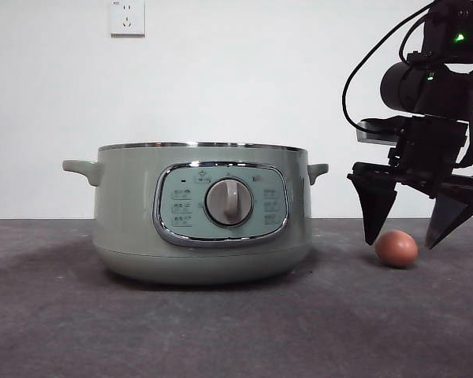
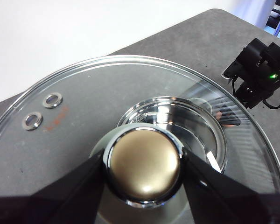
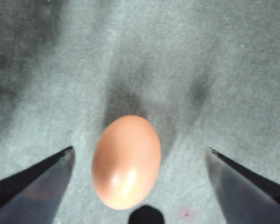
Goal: Pick up the egg,open the lid,put the egg in the pot,close the lid
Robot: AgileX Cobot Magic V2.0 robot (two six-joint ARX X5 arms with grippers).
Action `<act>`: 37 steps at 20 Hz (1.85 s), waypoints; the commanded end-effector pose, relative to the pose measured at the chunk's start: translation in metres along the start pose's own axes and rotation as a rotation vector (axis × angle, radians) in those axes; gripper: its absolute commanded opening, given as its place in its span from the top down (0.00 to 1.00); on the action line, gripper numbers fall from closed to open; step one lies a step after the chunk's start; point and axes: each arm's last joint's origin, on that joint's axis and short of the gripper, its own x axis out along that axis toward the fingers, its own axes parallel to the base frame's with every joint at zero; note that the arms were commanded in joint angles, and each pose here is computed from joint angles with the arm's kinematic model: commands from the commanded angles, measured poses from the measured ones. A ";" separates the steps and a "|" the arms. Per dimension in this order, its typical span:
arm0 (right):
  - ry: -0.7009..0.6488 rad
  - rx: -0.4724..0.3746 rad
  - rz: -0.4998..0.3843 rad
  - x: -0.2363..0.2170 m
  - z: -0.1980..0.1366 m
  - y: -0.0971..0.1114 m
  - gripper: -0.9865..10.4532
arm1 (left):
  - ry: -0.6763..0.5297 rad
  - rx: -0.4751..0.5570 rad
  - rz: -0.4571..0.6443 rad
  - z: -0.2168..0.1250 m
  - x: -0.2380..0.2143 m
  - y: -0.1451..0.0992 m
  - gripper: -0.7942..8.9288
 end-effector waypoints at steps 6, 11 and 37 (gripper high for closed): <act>0.027 0.018 0.004 0.007 -0.002 0.000 0.73 | -0.064 0.014 0.007 0.004 -0.008 -0.001 0.93; 0.036 0.034 0.014 0.008 -0.003 0.000 0.87 | -0.065 0.019 0.007 0.004 -0.008 -0.001 0.93; -0.520 -0.272 0.196 -0.182 0.057 0.120 0.92 | -0.076 0.014 0.033 0.000 -0.022 -0.002 0.93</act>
